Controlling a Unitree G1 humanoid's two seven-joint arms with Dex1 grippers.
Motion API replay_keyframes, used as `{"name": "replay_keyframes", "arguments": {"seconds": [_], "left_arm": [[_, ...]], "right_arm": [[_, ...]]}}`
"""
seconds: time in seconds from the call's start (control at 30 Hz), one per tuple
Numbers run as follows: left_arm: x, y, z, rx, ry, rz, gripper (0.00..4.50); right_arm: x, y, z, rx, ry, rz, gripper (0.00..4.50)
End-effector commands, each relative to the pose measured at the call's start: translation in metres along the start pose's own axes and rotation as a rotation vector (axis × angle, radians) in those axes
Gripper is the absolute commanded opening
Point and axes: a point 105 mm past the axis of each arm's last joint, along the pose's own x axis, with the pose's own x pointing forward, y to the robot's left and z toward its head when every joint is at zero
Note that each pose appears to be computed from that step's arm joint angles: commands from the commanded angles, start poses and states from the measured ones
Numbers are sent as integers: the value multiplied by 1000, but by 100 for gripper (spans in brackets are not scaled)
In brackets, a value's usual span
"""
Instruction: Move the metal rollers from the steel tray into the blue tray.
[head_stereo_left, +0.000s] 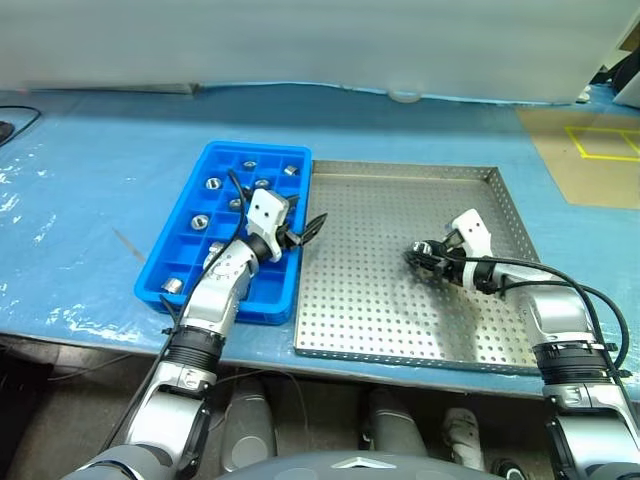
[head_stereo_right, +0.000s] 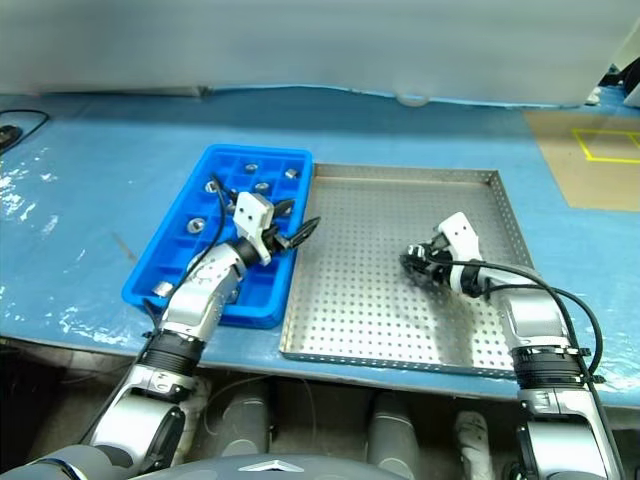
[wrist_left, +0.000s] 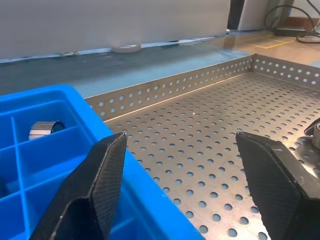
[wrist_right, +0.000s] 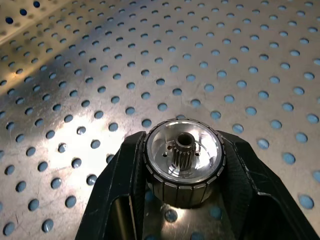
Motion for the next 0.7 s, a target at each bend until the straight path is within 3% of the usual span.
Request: {"name": "replay_keyframes", "arguments": {"seconds": [0.03, 0.47, 0.7], "left_arm": [[-3, 13, 21, 42, -71, 65, 365], [-63, 58, 27, 118, -44, 370, 365], [-91, 65, 28, 142, -23, 485, 365]], "right_arm": [[9, 6, 37, -57, -123, 38, 164], [82, 130, 124, -175, -314, 619, 164], [102, 166, 119, -291, -241, 786, 164]]}}
